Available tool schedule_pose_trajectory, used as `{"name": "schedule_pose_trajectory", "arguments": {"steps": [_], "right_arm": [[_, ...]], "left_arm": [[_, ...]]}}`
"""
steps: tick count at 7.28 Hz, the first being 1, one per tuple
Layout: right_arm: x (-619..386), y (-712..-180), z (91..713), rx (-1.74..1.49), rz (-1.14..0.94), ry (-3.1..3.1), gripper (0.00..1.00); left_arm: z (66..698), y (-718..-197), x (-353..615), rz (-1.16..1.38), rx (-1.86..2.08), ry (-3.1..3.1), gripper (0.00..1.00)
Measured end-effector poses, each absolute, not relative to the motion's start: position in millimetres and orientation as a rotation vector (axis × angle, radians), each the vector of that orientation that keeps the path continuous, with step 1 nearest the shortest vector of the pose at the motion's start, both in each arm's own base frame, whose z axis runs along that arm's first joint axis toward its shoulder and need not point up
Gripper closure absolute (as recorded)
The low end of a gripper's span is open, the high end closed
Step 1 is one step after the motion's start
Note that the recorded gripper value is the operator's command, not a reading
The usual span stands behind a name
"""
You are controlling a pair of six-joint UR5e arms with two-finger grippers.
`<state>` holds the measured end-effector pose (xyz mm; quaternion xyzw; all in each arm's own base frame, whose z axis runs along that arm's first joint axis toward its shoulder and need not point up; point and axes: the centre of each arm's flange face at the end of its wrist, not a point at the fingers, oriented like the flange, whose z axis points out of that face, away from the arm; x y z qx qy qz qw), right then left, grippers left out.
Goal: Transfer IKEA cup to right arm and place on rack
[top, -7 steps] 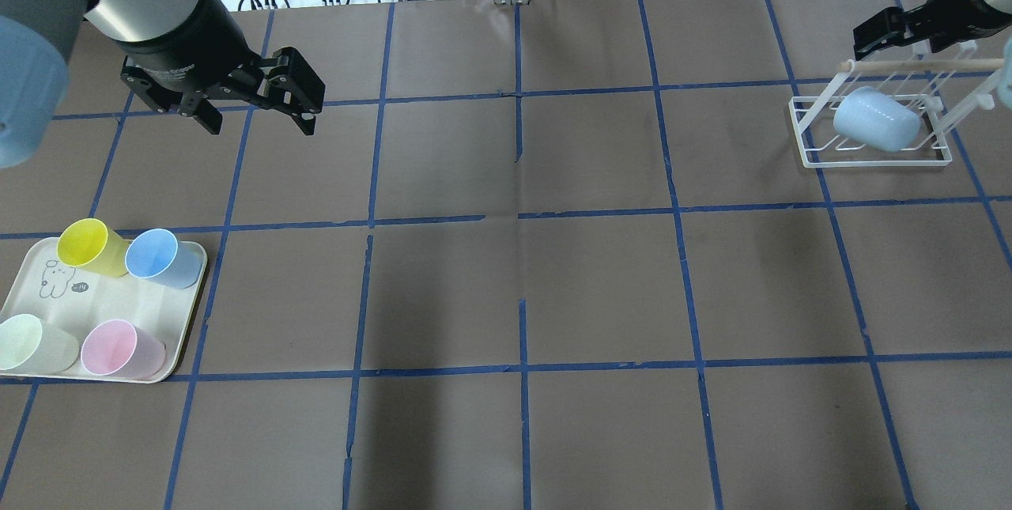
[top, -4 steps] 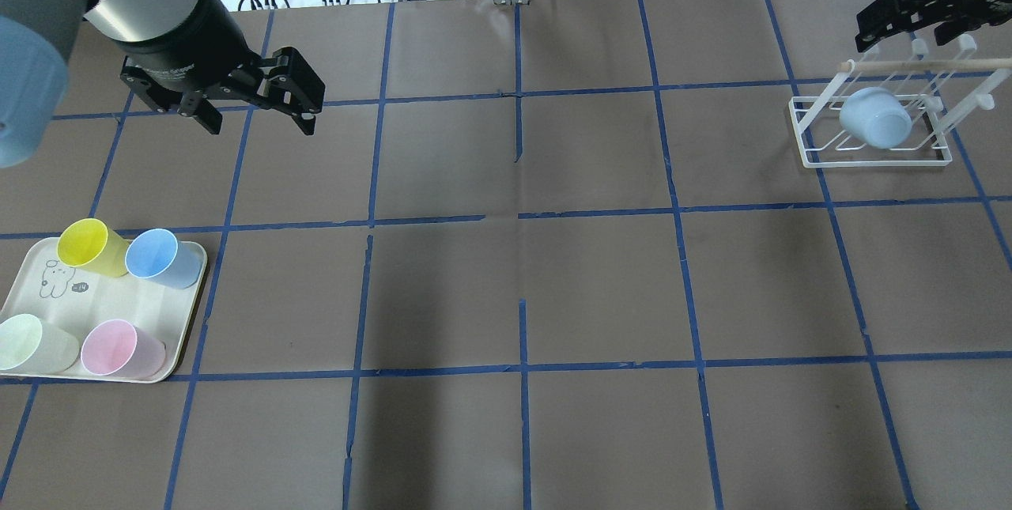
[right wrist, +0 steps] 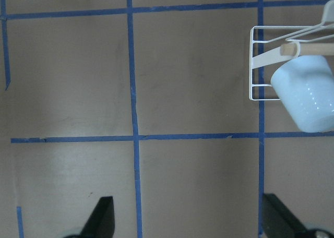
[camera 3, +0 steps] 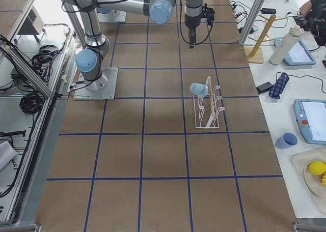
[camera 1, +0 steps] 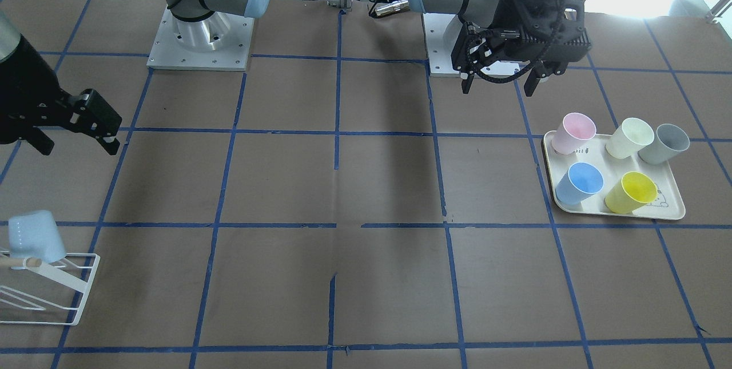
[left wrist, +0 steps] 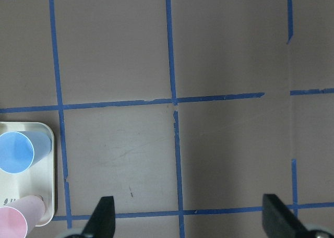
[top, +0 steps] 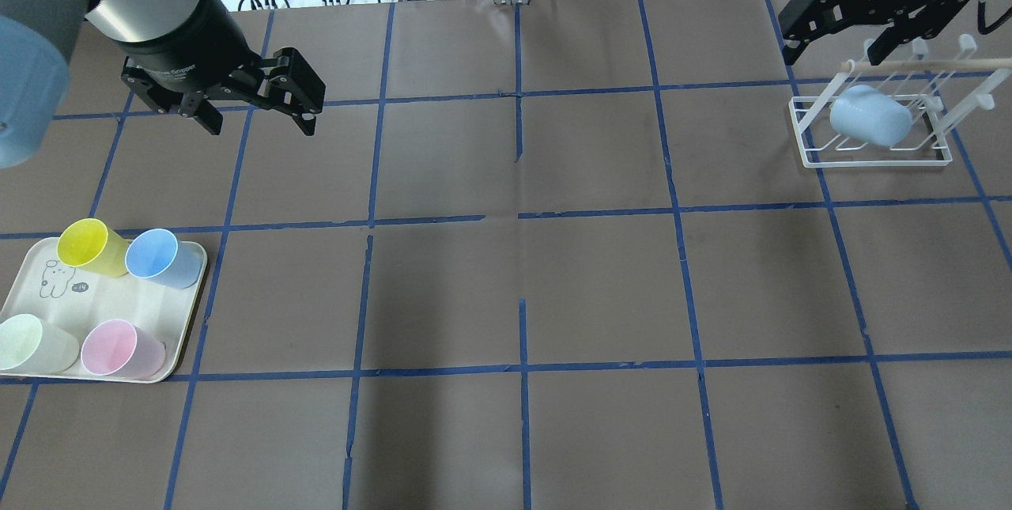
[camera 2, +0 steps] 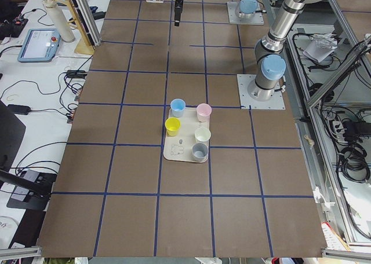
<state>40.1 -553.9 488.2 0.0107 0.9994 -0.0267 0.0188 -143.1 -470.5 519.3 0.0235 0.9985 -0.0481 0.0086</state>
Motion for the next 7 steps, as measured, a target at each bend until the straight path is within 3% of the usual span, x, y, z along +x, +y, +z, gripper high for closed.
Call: {"name": "schedule_pose_trajectory", "arguments": {"steps": [3,7], "right_arm": [[120.9,-531.7,489.6,0.033,0.065,3.14,0.0],[157.0,-519.1,493.1,-0.039,0.061,3.173,0.0]], "left_arm": [[519.5,-470.7,-142.4,-0.151,0.069,3.121,0.0],[520.3,-470.6,-142.0,-0.153,0.064,3.122,0.0]]}}
